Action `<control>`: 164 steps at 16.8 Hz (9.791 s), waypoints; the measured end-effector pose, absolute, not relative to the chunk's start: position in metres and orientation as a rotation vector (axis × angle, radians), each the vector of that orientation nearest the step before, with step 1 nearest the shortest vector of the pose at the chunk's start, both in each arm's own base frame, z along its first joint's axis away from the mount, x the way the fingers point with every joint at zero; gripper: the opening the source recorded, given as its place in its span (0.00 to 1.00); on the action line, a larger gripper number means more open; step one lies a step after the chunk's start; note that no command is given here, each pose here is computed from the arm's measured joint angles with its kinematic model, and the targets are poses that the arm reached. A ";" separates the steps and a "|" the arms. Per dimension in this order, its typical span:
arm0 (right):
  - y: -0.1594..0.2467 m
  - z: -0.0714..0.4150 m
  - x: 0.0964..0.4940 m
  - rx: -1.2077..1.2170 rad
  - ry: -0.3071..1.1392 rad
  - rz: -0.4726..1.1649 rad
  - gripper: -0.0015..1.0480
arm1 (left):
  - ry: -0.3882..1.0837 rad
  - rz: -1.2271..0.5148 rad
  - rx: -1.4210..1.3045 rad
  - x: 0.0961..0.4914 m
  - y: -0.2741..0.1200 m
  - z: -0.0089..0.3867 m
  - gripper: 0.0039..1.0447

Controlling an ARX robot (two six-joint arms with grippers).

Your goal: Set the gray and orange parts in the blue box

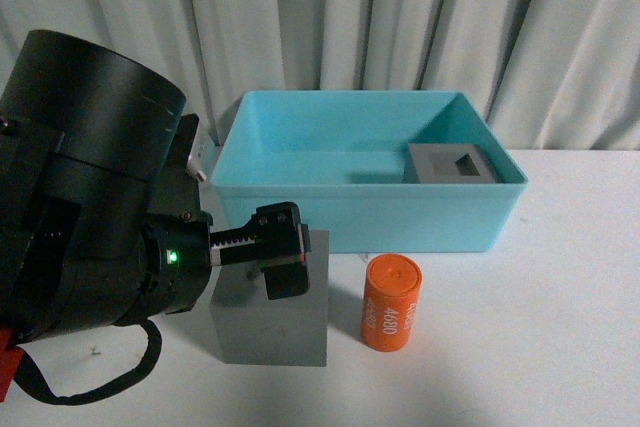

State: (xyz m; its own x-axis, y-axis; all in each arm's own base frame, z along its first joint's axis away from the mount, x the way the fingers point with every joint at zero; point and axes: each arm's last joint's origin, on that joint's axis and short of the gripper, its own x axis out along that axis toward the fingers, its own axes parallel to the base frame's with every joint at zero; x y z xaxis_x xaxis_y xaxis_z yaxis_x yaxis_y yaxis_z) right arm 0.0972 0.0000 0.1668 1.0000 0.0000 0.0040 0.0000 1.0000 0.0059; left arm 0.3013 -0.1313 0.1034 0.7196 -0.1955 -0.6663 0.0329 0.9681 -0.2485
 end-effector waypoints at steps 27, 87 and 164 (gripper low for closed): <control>0.000 0.167 0.097 0.006 -0.004 0.000 0.94 | 0.486 -0.022 -0.374 0.339 -0.096 0.226 0.19; 0.000 0.167 0.097 0.006 -0.004 0.000 0.94 | 0.015 0.001 -0.018 0.105 0.000 0.167 0.01; 0.162 0.251 0.384 0.065 0.118 0.223 0.94 | 0.000 0.000 -0.017 0.097 0.000 0.166 0.94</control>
